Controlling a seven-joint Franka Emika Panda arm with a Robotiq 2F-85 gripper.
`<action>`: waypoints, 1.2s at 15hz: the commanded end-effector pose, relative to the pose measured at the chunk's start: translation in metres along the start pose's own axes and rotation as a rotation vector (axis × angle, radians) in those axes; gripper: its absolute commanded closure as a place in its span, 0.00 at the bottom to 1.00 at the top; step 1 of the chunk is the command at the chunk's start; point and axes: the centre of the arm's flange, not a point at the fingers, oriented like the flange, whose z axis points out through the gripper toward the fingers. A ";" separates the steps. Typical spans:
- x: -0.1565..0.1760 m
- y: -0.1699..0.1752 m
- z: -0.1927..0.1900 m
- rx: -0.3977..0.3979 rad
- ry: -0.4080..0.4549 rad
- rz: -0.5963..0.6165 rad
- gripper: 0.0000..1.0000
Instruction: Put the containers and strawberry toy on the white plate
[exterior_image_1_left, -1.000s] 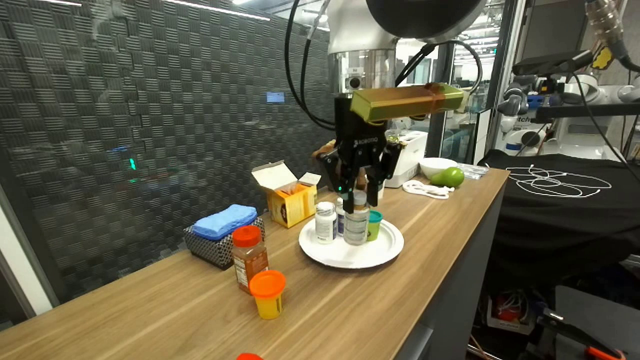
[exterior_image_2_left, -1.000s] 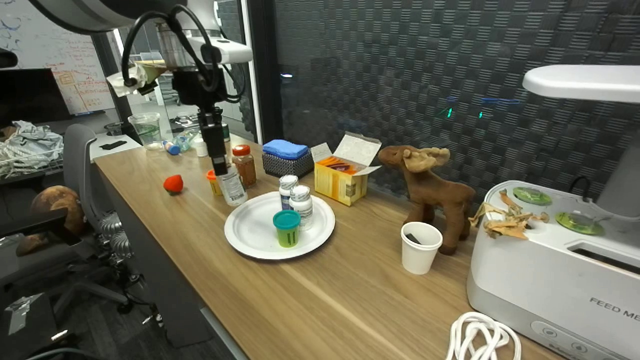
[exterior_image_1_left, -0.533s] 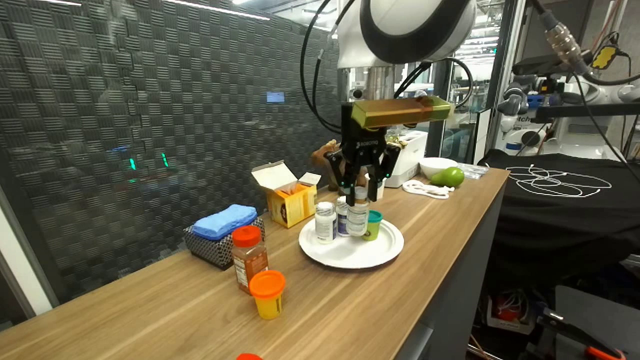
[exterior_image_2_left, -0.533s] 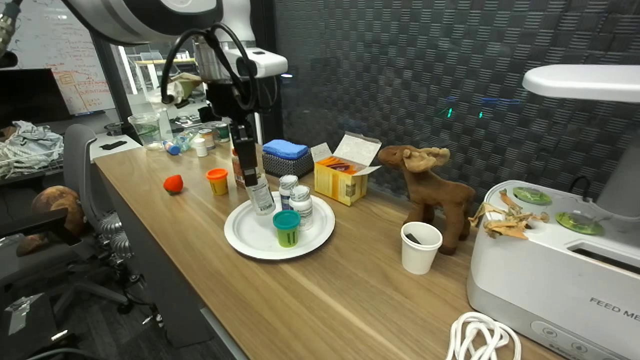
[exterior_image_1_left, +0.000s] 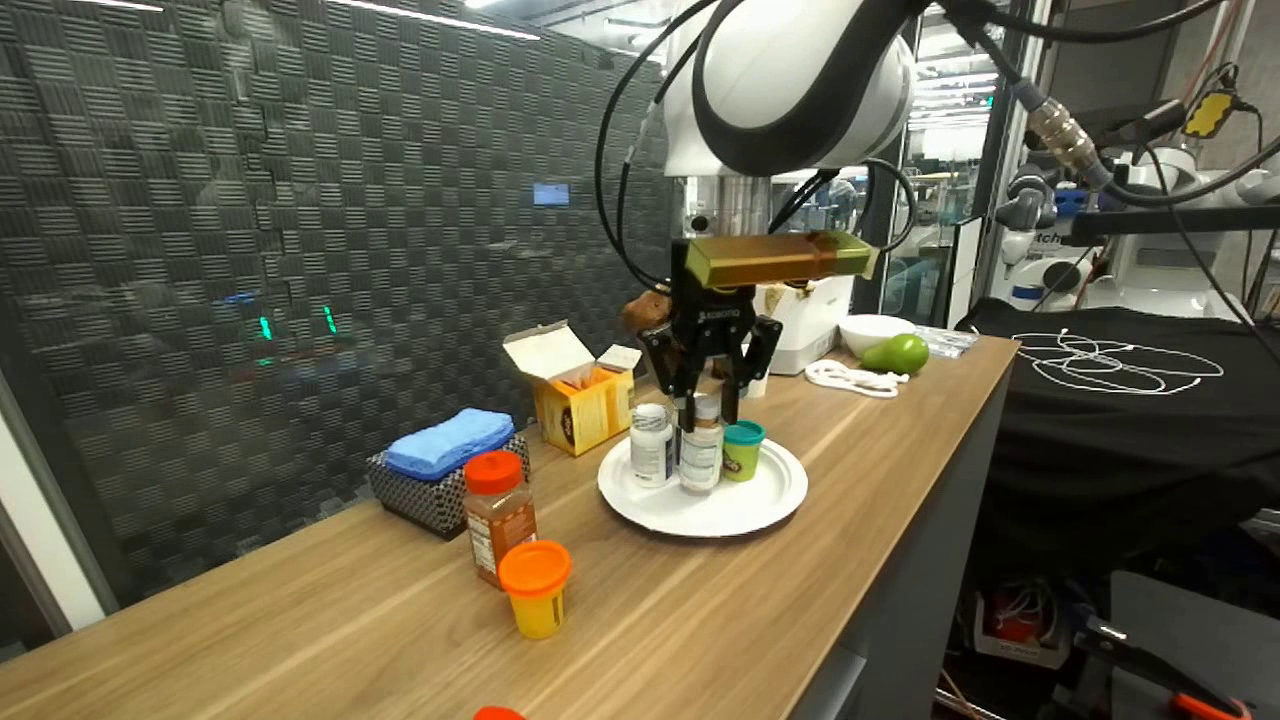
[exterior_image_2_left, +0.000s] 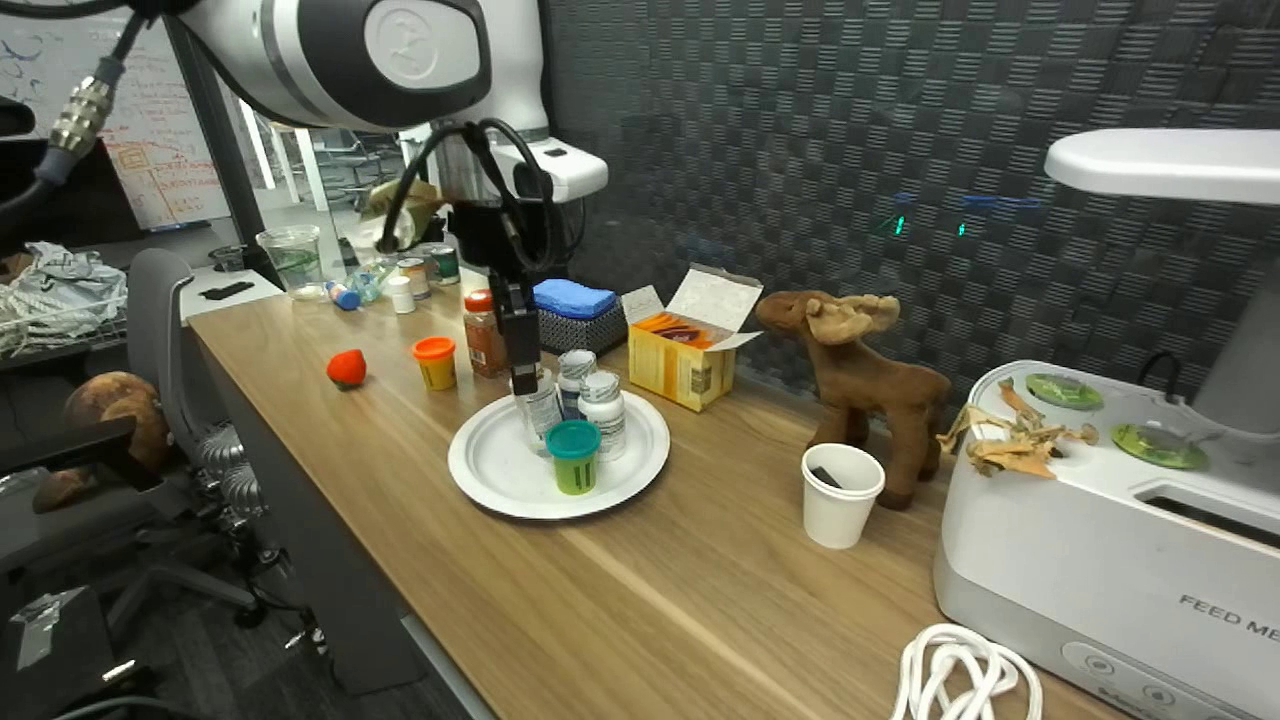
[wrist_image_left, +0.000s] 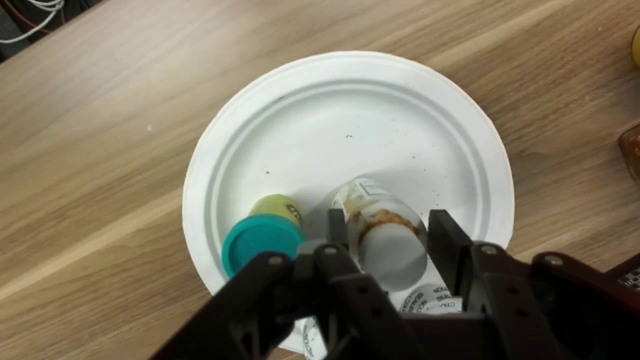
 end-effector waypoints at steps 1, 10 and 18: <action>0.008 -0.007 0.001 0.032 -0.005 -0.018 0.79; 0.010 -0.003 0.001 0.020 0.042 0.005 0.79; 0.011 -0.001 0.006 0.001 0.018 -0.011 0.29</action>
